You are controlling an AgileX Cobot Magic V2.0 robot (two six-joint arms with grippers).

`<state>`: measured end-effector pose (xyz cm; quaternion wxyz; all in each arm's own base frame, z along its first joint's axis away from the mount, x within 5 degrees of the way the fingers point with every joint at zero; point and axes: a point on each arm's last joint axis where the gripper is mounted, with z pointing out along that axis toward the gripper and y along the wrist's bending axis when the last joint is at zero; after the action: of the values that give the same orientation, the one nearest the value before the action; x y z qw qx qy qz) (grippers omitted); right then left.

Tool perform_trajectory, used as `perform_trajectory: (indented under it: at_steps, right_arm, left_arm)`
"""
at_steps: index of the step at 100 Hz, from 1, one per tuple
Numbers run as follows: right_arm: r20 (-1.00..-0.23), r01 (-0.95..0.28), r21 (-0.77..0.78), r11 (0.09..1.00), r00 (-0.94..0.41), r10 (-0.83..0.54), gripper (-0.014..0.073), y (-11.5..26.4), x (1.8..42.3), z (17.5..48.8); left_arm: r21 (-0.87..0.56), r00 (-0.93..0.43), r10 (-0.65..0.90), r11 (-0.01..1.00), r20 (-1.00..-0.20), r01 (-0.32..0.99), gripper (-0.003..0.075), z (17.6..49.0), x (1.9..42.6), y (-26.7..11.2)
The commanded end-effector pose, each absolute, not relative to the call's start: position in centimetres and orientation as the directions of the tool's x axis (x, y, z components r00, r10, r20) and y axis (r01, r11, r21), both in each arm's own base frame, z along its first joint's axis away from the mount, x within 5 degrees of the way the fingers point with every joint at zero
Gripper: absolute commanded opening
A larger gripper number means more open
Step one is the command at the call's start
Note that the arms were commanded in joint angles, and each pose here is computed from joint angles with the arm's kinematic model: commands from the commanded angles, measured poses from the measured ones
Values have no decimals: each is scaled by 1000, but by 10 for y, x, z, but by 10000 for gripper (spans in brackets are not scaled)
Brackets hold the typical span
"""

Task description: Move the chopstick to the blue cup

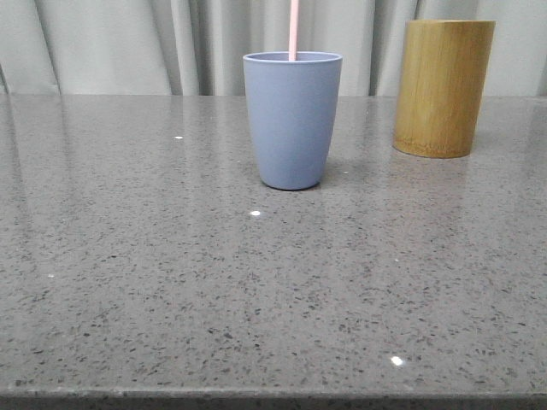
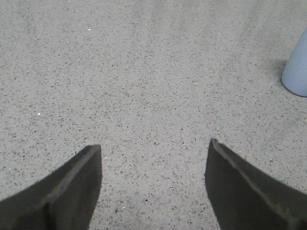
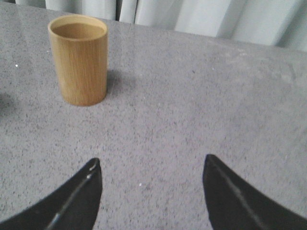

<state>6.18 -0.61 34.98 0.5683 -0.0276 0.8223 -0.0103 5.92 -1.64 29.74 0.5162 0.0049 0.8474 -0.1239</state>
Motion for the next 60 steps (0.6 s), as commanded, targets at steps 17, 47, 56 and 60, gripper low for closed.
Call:
perform_trajectory:
  at_steps: [17, 47, 56, 60]
  right_arm:
    - [-962, -16, -23, 1000, -273, -26, 468, -12, 48, 332]
    - [-961, -16, -24, 1000, -275, -27, 452, -12, 48, 330]
    - [-961, -16, -24, 1000, -275, -27, 376, -12, 48, 330]
    - [-961, -16, -24, 1000, -275, -27, 320, -12, 48, 330]
  left_arm:
    - [-223, -391, -152, 964, -908, 142, 449, 311, 62, -16]
    - [-223, -389, -152, 964, -909, 143, 440, 311, 62, -16]
    - [-223, -389, -152, 964, -909, 143, 391, 311, 62, -16]
    - [-223, -389, -152, 964, -909, 143, 360, 311, 62, -16]
